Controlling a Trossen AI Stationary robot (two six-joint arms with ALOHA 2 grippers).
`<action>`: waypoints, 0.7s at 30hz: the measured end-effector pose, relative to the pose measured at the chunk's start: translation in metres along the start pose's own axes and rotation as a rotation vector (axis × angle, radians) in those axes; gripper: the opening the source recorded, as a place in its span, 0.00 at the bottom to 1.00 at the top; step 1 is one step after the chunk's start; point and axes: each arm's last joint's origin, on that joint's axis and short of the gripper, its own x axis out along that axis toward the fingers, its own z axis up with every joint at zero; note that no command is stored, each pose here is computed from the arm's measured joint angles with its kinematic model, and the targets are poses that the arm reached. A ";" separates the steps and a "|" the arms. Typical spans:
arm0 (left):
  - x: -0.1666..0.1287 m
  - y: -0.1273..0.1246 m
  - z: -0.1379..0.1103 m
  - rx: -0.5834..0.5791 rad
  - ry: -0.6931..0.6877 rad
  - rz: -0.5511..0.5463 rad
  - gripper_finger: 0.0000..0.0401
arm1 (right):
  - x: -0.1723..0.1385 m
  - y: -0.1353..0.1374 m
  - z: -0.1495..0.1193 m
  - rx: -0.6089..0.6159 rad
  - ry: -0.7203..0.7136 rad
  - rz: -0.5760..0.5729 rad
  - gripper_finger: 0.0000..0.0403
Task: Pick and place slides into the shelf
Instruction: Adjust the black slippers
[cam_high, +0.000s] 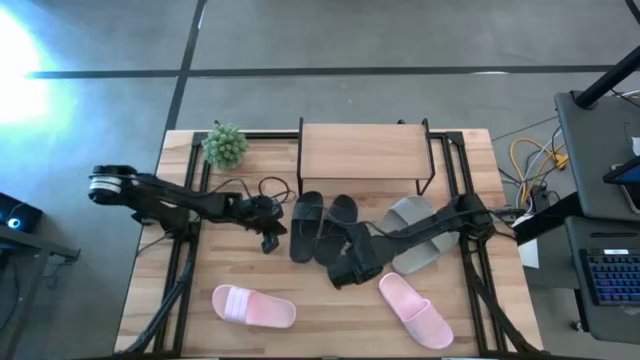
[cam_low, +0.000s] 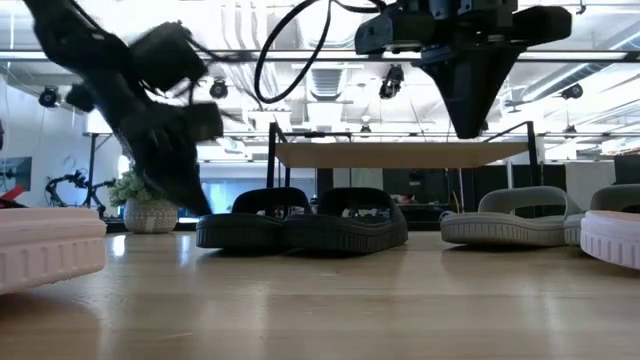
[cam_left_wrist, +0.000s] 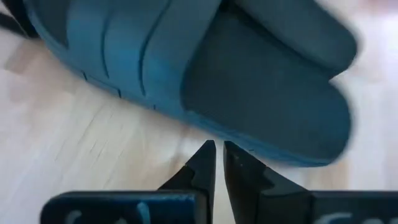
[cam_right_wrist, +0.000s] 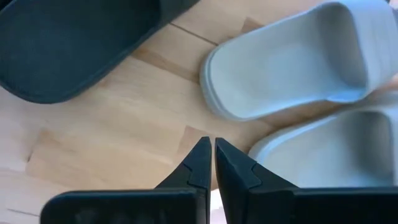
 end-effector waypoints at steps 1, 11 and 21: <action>0.004 0.002 -0.001 0.001 0.024 0.012 0.04 | 0.000 0.000 -0.001 0.005 0.001 0.001 0.03; 0.027 -0.004 0.022 0.066 0.040 -0.007 0.04 | -0.002 -0.001 -0.007 0.025 0.008 -0.005 0.03; 0.034 0.001 0.032 0.058 0.065 0.032 0.04 | -0.003 -0.002 -0.014 -0.038 0.032 -0.013 0.03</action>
